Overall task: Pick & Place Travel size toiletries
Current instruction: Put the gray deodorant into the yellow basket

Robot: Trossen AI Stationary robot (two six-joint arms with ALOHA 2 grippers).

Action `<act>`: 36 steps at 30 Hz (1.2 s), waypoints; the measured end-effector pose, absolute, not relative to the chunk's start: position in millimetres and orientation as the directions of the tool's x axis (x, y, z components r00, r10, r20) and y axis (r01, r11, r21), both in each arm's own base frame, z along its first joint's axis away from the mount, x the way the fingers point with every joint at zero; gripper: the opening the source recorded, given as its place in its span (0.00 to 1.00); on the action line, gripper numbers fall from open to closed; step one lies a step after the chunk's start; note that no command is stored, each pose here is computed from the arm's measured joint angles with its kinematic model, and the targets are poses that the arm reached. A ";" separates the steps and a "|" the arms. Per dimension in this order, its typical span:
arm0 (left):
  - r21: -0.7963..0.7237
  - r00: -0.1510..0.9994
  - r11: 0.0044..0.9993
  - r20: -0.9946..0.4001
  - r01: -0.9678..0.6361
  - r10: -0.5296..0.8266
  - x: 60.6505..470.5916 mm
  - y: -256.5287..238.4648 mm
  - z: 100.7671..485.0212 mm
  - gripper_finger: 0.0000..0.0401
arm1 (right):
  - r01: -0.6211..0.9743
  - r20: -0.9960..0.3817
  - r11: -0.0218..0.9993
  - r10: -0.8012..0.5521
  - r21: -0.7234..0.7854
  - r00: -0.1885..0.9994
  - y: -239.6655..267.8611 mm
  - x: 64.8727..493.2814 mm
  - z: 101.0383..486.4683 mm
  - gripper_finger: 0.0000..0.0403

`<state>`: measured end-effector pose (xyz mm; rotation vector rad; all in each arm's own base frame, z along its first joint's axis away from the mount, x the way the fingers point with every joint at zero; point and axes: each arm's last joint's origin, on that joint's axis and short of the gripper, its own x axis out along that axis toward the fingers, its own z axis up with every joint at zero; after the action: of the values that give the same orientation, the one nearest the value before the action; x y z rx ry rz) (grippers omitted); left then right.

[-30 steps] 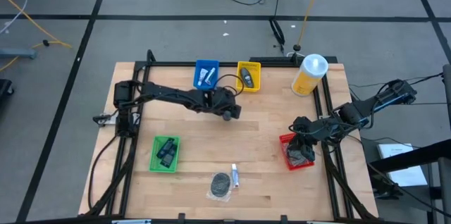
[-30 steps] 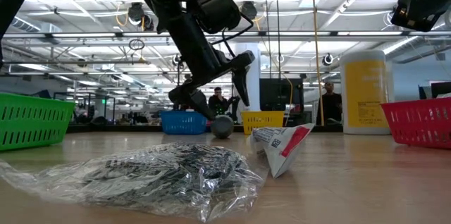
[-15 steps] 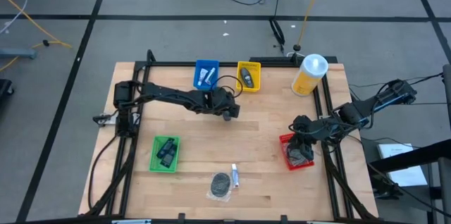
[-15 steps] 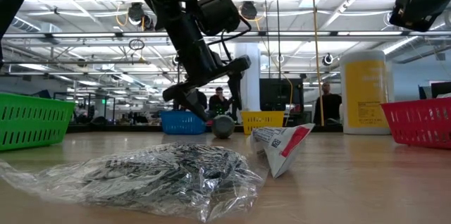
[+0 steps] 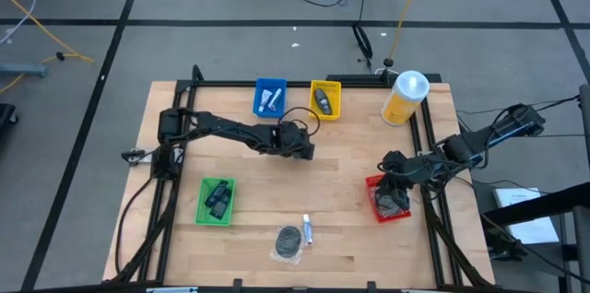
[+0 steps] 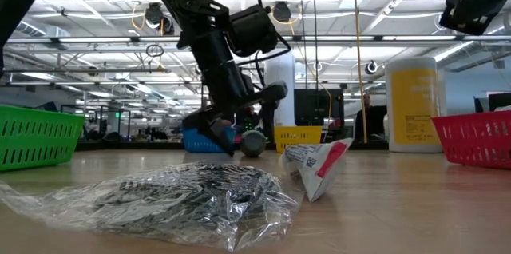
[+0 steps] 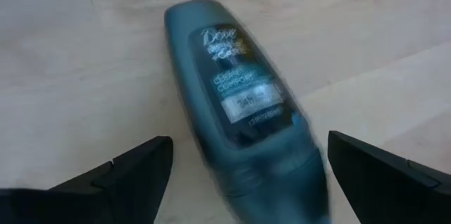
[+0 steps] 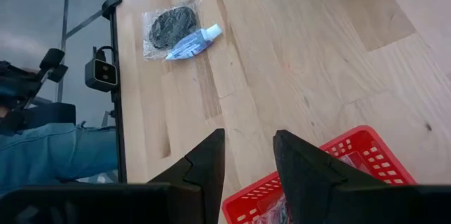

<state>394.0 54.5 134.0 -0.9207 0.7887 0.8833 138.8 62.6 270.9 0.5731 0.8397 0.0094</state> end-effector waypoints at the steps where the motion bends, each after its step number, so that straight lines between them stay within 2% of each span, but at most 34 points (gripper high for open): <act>1: -0.326 0.418 0.318 -0.863 -0.890 0.285 393.9 54.9 133.7 0.93 | 0.215 -0.703 0.850 0.227 0.481 0.674 62.7 138.9 270.5 0.28; 5: -0.302 0.389 0.307 -0.876 -0.903 0.285 391.9 54.2 130.9 0.91 | 0.218 -0.706 0.851 0.225 0.478 0.672 62.9 139.5 270.0 0.28; 8: -0.299 0.387 0.306 -0.877 -0.904 0.284 391.5 54.8 131.0 0.85 | 0.221 -0.709 0.851 0.223 0.477 0.669 63.2 140.1 269.4 0.28; 18: -0.259 0.377 0.377 -0.882 -0.889 0.282 390.5 52.5 129.8 0.49 | 0.228 -0.722 0.856 0.217 0.465 0.657 66.1 146.3 265.7 0.28; 24: -0.257 0.380 0.400 -0.886 -0.880 0.265 390.7 49.2 129.4 0.49 | 0.209 -0.718 0.864 0.220 0.457 0.661 68.8 151.9 264.2 0.28; 29: -0.311 0.414 0.421 -0.893 -0.852 0.178 392.3 46.3 131.6 0.54 | 0.209 -0.720 0.866 0.219 0.454 0.659 69.5 153.6 263.3 0.28; 36: -0.377 0.477 0.531 -0.877 -0.759 0.060 393.5 30.7 145.4 0.48 | 0.211 -0.695 0.865 0.198 0.456 0.691 70.9 158.8 264.4 0.28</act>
<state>393.5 30.7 145.4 -0.8762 0.9453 0.5875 158.8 70.9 264.4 0.5419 0.8185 -0.0078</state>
